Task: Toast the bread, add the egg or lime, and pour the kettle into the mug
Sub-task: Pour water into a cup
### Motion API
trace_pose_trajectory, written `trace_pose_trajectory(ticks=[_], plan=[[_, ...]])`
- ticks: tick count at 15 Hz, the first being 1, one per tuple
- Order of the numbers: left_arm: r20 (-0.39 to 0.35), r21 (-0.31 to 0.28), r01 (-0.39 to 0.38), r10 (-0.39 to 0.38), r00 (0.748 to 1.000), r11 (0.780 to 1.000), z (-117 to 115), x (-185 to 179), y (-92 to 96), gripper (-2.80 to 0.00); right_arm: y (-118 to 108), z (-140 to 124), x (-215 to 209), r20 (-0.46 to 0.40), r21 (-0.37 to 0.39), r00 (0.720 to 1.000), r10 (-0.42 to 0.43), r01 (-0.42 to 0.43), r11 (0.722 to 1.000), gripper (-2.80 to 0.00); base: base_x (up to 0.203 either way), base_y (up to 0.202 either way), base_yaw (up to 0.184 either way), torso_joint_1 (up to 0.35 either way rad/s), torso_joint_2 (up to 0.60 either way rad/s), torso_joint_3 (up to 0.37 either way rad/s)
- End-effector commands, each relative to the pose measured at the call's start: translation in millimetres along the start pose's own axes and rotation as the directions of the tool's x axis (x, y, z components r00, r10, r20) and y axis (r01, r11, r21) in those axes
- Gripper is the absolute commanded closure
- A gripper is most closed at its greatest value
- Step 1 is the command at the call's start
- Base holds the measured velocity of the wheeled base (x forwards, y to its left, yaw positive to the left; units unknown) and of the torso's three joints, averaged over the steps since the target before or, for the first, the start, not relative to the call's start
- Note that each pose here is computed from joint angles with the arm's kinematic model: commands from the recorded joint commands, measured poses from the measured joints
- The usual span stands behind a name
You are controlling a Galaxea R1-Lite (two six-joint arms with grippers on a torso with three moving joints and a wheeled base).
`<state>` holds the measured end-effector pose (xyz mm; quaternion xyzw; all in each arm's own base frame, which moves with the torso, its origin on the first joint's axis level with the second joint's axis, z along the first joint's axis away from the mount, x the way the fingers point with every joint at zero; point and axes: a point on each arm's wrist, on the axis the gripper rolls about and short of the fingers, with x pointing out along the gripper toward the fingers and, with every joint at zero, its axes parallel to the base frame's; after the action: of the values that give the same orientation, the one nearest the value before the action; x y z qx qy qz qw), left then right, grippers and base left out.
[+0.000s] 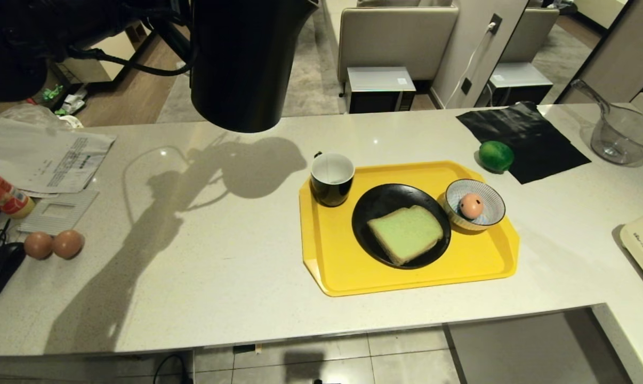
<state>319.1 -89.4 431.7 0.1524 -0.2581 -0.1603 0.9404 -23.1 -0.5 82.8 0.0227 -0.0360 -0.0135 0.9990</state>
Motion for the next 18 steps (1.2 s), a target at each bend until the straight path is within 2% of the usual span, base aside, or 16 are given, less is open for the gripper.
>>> trace_pose_trajectory(ticks=[1,7,13,18], plan=[[0.011,0.0,-0.004,0.004,1.0,1.0,1.5,-0.3,0.6,0.0,-0.3,-7.7,1.7,-0.028,0.001,1.0,-0.002,0.002,1.0,0.0,0.0,0.0,0.0,0.0,0.0,0.0],[0.019,0.002,-0.007,0.007,1.0,1.0,1.8,0.0,0.7,0.0,-0.3,-7.7,1.7,-0.028,0.001,1.0,-0.002,0.002,1.0,0.0,0.0,0.0,0.0,0.0,0.0,0.0],[0.021,0.002,-0.006,0.006,1.0,1.0,2.5,-0.3,0.9,0.0,-0.3,-7.7,1.7,-0.028,-0.001,1.0,-0.003,0.003,1.0,0.0,0.002,0.006,-0.103,0.005,0.0,0.002],[0.032,0.004,-0.013,0.013,0.999,1.0,8.3,-3.3,2.6,0.0,-0.3,-7.7,1.7,-0.028,-0.001,1.0,-0.002,0.002,1.0,0.0,0.0,0.0,-0.011,0.0,0.0,0.0]])
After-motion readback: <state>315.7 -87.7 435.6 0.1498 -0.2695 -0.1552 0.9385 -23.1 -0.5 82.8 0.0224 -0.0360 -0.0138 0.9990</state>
